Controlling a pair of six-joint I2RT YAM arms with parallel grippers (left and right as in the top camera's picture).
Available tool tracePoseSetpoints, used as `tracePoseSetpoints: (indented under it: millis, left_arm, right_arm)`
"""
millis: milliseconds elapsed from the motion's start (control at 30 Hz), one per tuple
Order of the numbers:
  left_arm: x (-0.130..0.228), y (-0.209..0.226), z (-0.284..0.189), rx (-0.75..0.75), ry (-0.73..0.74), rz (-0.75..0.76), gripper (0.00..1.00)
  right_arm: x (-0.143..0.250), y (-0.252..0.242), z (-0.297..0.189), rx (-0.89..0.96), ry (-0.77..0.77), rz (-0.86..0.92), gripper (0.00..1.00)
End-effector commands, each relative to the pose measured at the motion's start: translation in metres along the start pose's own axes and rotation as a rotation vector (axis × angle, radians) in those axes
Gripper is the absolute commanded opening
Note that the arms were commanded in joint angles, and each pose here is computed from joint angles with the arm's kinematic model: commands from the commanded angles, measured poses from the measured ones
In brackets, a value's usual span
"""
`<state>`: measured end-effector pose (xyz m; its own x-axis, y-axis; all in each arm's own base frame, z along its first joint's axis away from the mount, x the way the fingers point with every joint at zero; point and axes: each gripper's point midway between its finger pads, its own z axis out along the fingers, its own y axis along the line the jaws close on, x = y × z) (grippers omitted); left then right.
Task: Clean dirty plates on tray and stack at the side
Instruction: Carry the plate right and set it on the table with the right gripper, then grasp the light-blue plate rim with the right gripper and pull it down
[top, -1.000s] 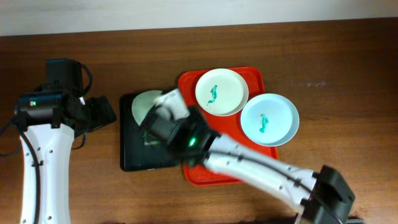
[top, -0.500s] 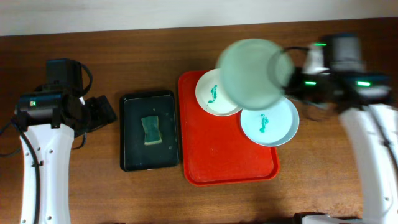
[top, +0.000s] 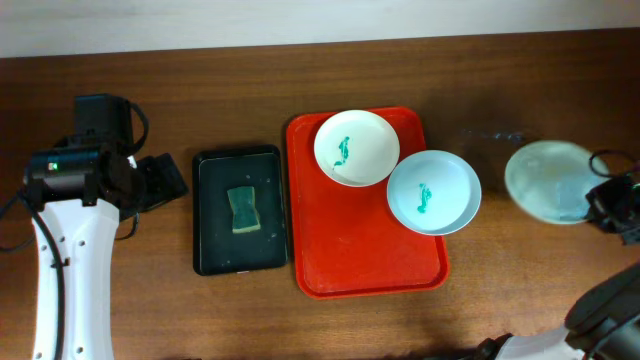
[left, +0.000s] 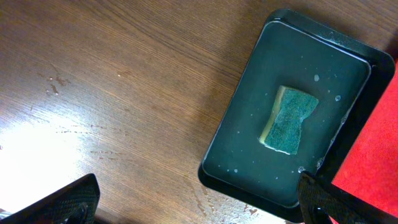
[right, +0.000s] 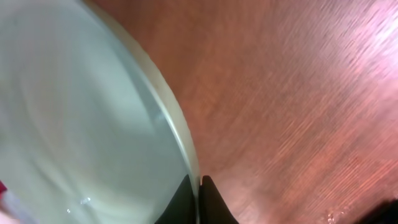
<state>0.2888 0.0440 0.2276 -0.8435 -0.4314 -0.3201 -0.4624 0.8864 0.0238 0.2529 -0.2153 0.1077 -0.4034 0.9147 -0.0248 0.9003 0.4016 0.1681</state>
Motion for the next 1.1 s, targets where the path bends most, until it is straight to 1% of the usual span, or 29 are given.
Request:
tracePoseSetpoints:
  millis: [0, 133, 167, 200, 233, 267, 333, 433, 533, 567, 600, 700, 800, 967, 1000, 1067]
  left_arm:
    - [-0.003, 0.003, -0.004, -0.008, -0.020, -0.002, 0.99]
    - [-0.003, 0.003, -0.004, -0.008, -0.020, -0.002, 0.99]
    - [-0.003, 0.003, -0.004, -0.008, -0.020, -0.002, 0.99]
    - [-0.003, 0.003, -0.004, -0.008, -0.020, -0.002, 0.99]
    - [-0.003, 0.003, -0.004, -0.008, -0.020, -0.002, 0.99]
    - [-0.003, 0.003, -0.004, -0.008, -0.020, -0.002, 0.99]
    - [-0.003, 0.003, -0.004, -0.008, -0.020, -0.002, 0.99]
    - [-0.003, 0.003, -0.004, -0.008, -0.020, -0.002, 0.99]
    - [-0.003, 0.003, -0.004, -0.008, -0.020, -0.002, 0.99]
    - [-0.003, 0.003, -0.004, -0.008, -0.020, -0.002, 0.99]
    - [-0.003, 0.003, -0.004, -0.008, -0.020, -0.002, 0.99]
    - [-0.003, 0.003, -0.004, -0.008, -0.020, -0.002, 0.99]
    - [-0.003, 0.003, -0.004, -0.008, -0.020, -0.002, 0.99]
    - [-0.003, 0.003, -0.004, -0.008, -0.020, -0.002, 0.99]
    - [-0.003, 0.003, -0.004, -0.008, -0.020, -0.002, 0.99]
    - [-0.003, 0.003, -0.004, -0.008, -0.020, -0.002, 0.99]
  right_arm:
    - [0.013, -0.003, 0.030, 0.026, 0.062, -0.046, 0.04]
    - [0.034, -0.013, 0.066, 0.050, 0.096, -0.057, 0.05]
    - [0.038, -0.015, 0.069, 0.055, 0.107, -0.057, 0.17]
    - [0.041, -0.016, 0.069, 0.059, 0.119, -0.061, 0.34]
    - [0.044, -0.016, 0.066, 0.060, 0.123, -0.070, 0.44]
    - [0.045, -0.013, 0.060, 0.052, 0.112, -0.086, 0.47]
    - [0.047, 0.000, 0.045, 0.012, 0.071, -0.134, 0.51]
    - [0.071, 0.052, 0.005, -0.169, -0.004, -0.336, 0.52]
    - [0.101, 0.088, -0.018, -0.235, -0.057, -0.553, 0.52]
    - [0.118, 0.102, -0.021, -0.240, -0.070, -0.677, 0.57]
    - [0.128, 0.109, -0.017, -0.194, -0.081, -0.752, 0.63]
    - [0.138, 0.114, -0.002, -0.090, -0.088, -0.844, 0.73]
    - [0.136, 0.118, 0.023, 0.001, -0.078, -0.887, 0.73]
    - [0.119, 0.123, 0.057, 0.030, -0.061, -0.866, 0.67]
    - [0.118, 0.125, 0.063, 0.023, -0.051, -0.863, 0.64]
    - [0.126, 0.129, 0.077, -0.005, 0.005, -0.862, 0.47]
